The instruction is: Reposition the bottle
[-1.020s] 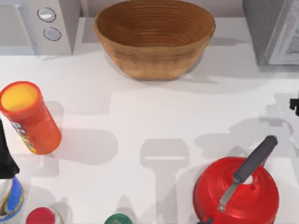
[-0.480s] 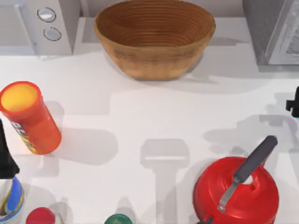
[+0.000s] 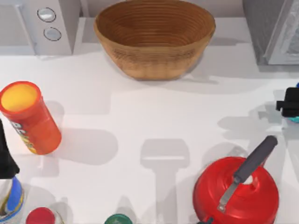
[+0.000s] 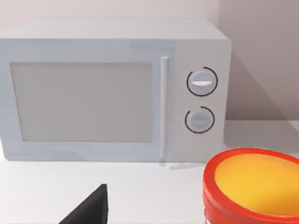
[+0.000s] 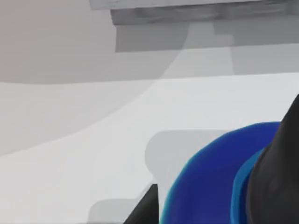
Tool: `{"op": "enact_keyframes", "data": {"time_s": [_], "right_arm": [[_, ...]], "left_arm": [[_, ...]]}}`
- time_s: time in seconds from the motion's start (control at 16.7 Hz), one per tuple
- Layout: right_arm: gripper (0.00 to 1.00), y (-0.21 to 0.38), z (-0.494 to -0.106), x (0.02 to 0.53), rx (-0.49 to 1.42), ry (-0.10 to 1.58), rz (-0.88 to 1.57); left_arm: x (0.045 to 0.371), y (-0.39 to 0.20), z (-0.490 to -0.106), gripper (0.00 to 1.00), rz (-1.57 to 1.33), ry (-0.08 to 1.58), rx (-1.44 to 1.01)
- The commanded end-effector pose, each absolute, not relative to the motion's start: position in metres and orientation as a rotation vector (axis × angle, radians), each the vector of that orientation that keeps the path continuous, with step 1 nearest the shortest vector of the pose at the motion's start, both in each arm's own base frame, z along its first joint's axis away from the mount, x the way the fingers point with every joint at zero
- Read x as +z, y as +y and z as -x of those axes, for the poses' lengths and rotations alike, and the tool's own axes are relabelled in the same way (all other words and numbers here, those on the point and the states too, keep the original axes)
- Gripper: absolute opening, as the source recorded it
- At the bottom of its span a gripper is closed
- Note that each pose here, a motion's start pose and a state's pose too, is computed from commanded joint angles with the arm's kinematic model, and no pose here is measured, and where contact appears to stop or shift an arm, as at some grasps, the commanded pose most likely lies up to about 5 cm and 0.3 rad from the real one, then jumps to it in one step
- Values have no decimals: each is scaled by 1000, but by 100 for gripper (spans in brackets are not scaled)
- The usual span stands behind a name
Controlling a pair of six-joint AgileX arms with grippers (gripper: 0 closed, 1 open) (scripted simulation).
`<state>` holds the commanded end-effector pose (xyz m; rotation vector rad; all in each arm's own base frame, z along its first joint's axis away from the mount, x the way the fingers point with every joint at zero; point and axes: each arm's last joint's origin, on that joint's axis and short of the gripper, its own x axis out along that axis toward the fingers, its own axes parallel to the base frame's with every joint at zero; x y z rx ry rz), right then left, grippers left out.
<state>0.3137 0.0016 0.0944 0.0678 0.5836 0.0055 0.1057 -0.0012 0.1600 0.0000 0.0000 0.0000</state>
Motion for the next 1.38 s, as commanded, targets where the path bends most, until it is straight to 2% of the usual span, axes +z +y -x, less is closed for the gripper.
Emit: {"op": "enact_keyframes", "data": {"time_s": [0.24,1.02,1.38], "right_arm": [[0,2,-314,94,6,582,-68],[98,2,-314,94,6,582,-68],[100,2,-314,94,6,582,-68]], "left_arm": [[160,-1,-106,100,0,0,0],[160,-1,-106,100,0,0,0],[160,-1,-106,100,0,0,0]]}}
